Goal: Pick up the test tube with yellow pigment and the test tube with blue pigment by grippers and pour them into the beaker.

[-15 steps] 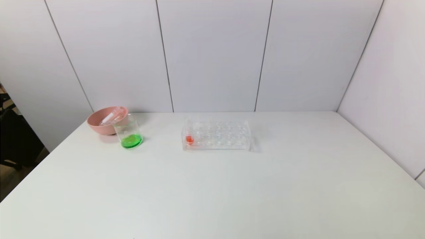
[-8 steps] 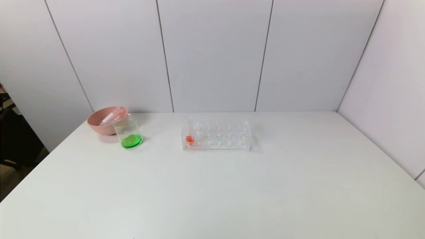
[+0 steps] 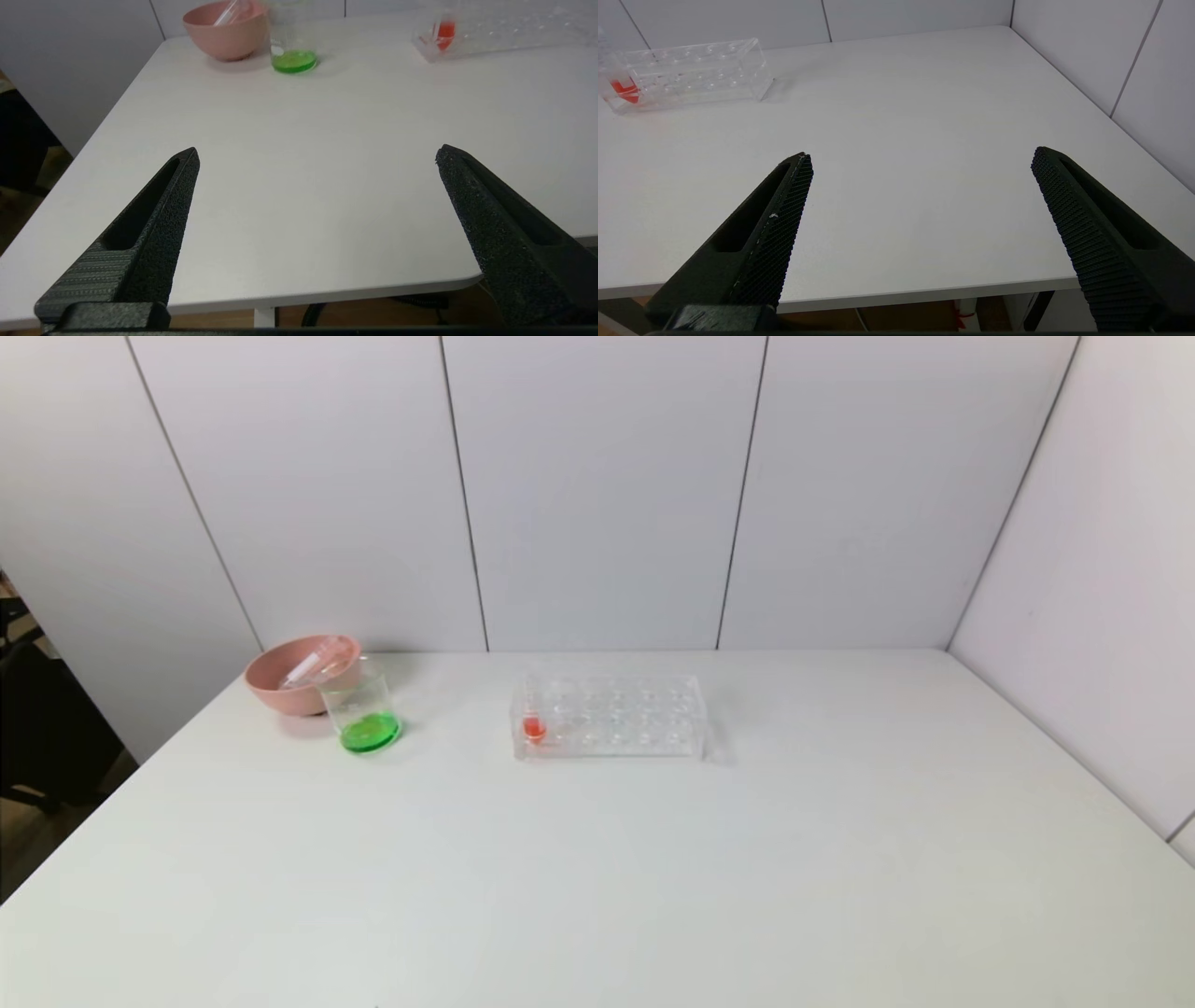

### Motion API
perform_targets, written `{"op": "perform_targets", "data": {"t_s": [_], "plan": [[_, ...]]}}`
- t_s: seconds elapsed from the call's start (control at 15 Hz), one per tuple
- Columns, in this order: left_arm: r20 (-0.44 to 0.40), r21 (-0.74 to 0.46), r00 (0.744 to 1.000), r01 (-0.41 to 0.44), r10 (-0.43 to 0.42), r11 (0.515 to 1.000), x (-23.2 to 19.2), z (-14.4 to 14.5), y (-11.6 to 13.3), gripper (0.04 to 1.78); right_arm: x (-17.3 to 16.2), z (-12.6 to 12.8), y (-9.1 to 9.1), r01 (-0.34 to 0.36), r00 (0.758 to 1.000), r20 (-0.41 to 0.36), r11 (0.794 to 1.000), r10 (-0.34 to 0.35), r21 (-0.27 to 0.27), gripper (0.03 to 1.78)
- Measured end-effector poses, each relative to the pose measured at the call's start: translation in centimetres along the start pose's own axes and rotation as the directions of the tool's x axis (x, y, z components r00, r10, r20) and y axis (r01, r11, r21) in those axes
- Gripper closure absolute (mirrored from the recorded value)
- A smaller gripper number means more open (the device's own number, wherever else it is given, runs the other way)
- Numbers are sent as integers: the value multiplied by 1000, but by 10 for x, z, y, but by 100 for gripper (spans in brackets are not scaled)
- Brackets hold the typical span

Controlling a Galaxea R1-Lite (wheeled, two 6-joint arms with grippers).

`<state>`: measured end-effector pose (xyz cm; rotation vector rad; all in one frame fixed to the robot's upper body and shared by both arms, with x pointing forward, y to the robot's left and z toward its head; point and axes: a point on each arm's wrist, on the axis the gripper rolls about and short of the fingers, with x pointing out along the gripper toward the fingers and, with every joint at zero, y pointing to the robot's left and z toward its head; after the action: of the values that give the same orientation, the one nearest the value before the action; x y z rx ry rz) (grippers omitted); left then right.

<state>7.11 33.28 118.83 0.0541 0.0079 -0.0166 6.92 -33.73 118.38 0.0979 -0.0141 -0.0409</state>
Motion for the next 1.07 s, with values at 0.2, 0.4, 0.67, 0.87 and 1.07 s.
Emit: {"op": "perform_targets", "data": {"t_s": [0.2, 0.4, 0.67, 0.87, 1.07], "plan": [[5, -17, 1000, -4, 4, 1000, -1, -5, 0, 6, 0, 0, 0, 0, 1000, 0, 1000, 0, 0, 10], [10, -91, 1000, -20, 21, 996, -2, -5, 0, 6, 0, 0, 0, 0, 1000, 0, 1000, 0, 0, 10], [9, -143, 998, -53, 54, 988, -2, -5, 1, 6, 0, 0, 0, 0, 1000, 0, 1000, 0, 0, 10], [9, -144, 998, -52, 54, 988, -2, -5, 1, 6, 0, 0, 0, 0, 1000, 0, 1000, 0, 0, 10], [10, -144, 998, -52, 54, 988, -2, -5, 1, 6, 0, 0, 0, 0, 1000, 0, 1000, 0, 0, 10]]}}
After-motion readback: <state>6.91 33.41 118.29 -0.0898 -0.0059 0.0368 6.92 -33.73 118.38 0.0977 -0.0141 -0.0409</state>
